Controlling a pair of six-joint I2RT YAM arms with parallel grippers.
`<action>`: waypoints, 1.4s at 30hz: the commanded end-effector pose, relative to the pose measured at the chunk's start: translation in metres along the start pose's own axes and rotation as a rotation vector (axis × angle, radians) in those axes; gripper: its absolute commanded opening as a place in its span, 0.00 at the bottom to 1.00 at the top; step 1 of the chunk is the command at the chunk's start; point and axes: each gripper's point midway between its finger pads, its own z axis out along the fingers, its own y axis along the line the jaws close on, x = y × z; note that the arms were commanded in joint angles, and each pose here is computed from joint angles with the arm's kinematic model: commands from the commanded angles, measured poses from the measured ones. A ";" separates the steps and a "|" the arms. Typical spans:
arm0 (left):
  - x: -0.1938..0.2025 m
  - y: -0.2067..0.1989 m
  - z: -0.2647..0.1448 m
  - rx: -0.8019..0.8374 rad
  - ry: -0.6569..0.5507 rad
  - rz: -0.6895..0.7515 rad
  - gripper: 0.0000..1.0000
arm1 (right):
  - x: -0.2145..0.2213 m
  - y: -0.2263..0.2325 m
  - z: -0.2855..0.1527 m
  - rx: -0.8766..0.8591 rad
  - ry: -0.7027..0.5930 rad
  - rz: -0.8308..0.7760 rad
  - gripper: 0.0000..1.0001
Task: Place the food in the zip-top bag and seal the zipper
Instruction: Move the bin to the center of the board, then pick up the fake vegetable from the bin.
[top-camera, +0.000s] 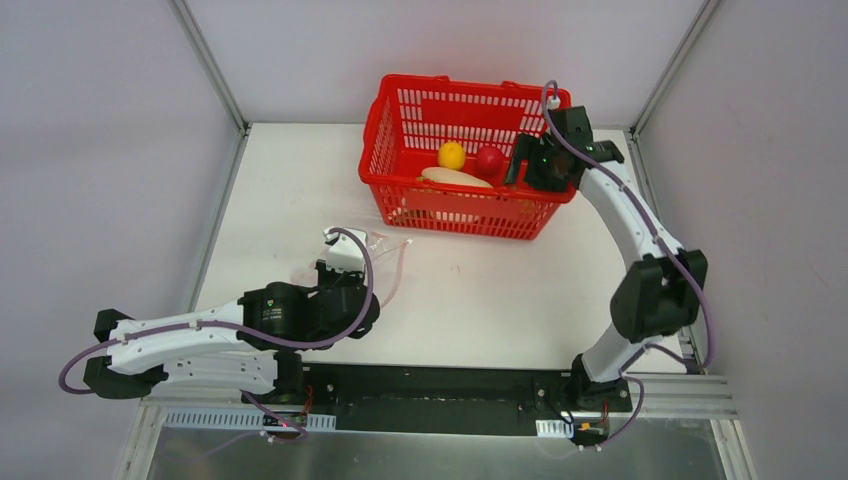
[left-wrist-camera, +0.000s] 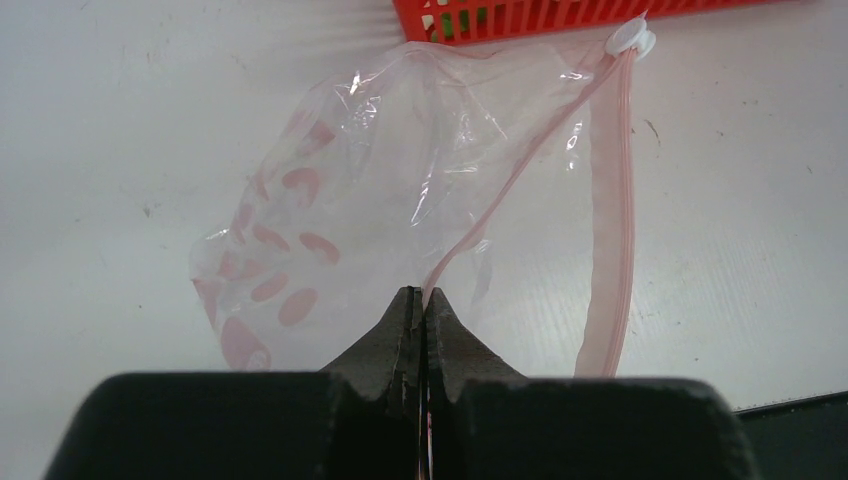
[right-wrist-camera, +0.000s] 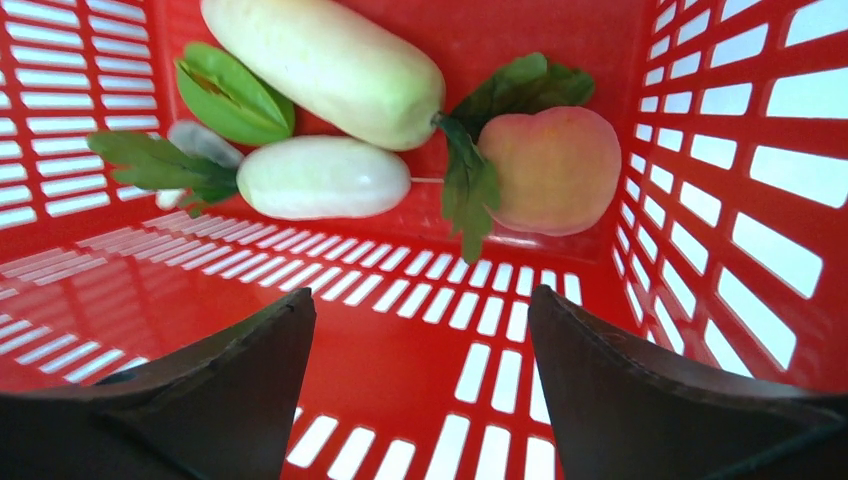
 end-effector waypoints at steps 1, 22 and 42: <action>-0.008 0.006 -0.003 -0.011 -0.008 -0.022 0.00 | 0.036 -0.037 -0.054 0.134 -0.029 0.012 0.82; -0.008 -0.004 -0.004 0.045 0.015 0.014 0.00 | 0.020 0.007 -0.006 -0.156 0.025 -0.331 0.87; 0.005 -0.026 0.006 0.103 0.069 0.012 0.00 | 0.059 -0.004 0.107 -0.149 0.360 -0.423 0.98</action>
